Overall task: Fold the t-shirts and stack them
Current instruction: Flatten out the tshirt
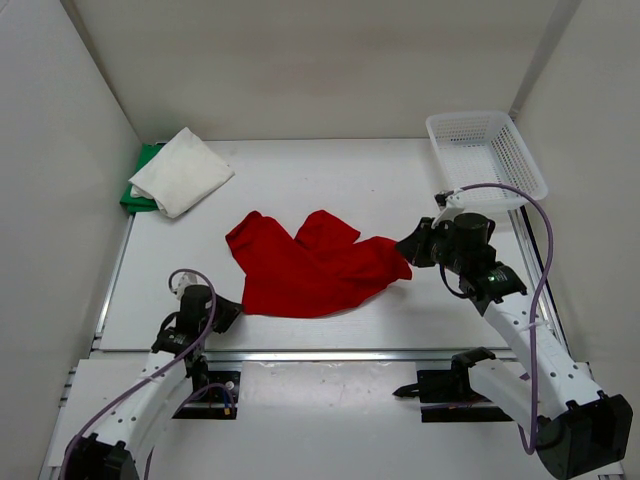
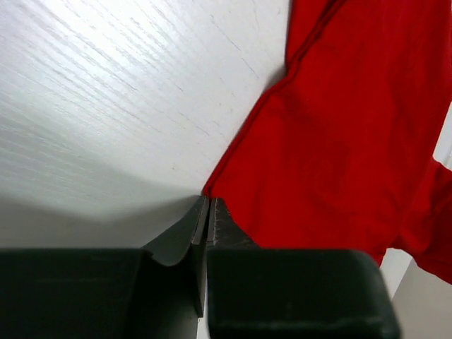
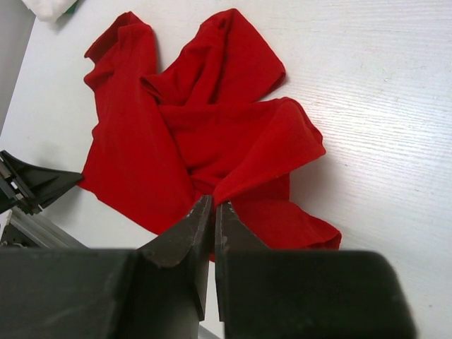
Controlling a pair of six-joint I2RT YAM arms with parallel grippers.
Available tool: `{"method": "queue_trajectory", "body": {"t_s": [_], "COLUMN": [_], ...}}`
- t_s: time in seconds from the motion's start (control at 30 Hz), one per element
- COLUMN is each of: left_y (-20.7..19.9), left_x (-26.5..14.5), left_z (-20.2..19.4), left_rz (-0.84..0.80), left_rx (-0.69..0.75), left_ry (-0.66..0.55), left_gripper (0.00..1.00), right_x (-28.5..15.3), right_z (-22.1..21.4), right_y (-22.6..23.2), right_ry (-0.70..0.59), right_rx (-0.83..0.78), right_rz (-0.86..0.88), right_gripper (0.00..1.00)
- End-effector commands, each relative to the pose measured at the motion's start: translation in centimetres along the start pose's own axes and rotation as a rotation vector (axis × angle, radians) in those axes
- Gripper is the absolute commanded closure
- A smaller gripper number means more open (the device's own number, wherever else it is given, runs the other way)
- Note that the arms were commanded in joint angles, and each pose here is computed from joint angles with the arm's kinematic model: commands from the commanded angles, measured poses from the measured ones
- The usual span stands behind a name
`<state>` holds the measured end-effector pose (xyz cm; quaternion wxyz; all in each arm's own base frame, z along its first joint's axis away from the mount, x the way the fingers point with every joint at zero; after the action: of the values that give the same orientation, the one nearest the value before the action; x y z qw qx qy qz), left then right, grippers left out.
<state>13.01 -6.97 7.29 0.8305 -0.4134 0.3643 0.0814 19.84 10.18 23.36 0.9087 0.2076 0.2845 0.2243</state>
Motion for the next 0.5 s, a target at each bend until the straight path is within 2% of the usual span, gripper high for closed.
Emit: {"method": "queue_trajectory", "body": {"t_s": [0.0,0.07,0.23,0.27,0.3,0.37,0.4,0.47], "left_y": [-1.3,-1.7,-5.1,-7.0,-8.2,-13.8,-15.3,-21.8], "left_x": [-0.1,-0.1,-1.4,-2.4,-2.9,-5.7,-6.0,-10.7], "left_z": [0.3,0.2,2.2,3.4,4.2,8.1,8.9,12.4], "left_rz": [-0.036,-0.035,-0.132,-0.17,-0.199,-0.261,-0.267,-0.393], "left_rx": [0.035,0.053,0.092,0.132,0.191,0.295,0.33,0.415], "left_ry": [-0.005,0.004,-0.043,-0.065,-0.077,-0.149,-0.153,-0.25], "left_gripper": [0.91,1.0,1.0,1.0,1.0,1.0,1.0,1.0], "right_x": [-0.3,-0.4,-0.8,-1.0,-1.7,-3.3,-4.5,-7.2], "right_z": [0.8,1.0,1.6,1.8,3.1,4.7,6.5,8.9], "right_y": [0.1,0.0,0.0,0.1,0.5,1.1,1.9,2.6], "right_ry": [-0.059,-0.067,-0.085,-0.078,-0.124,-0.173,-0.222,-0.279], "right_rx": [-0.003,-0.005,0.006,-0.003,-0.02,-0.04,-0.076,-0.113], "right_rz": [0.01,0.0,-0.027,-0.045,-0.056,-0.112,-0.119,-0.22], "right_gripper": [1.0,1.0,1.0,1.0,1.0,1.0,1.0,1.0]}}
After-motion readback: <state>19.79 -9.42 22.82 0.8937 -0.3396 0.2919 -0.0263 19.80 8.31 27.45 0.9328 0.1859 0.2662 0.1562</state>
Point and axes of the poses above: each gripper's point midway between its finger pads, its own x axis out along the fingers, its own y axis along the line the jaws close on, z = x × y, the point moved 9 cm from there along -x, back along the fingers, and after that the axes turned 3 degrees about x, right-handed, at the moved point
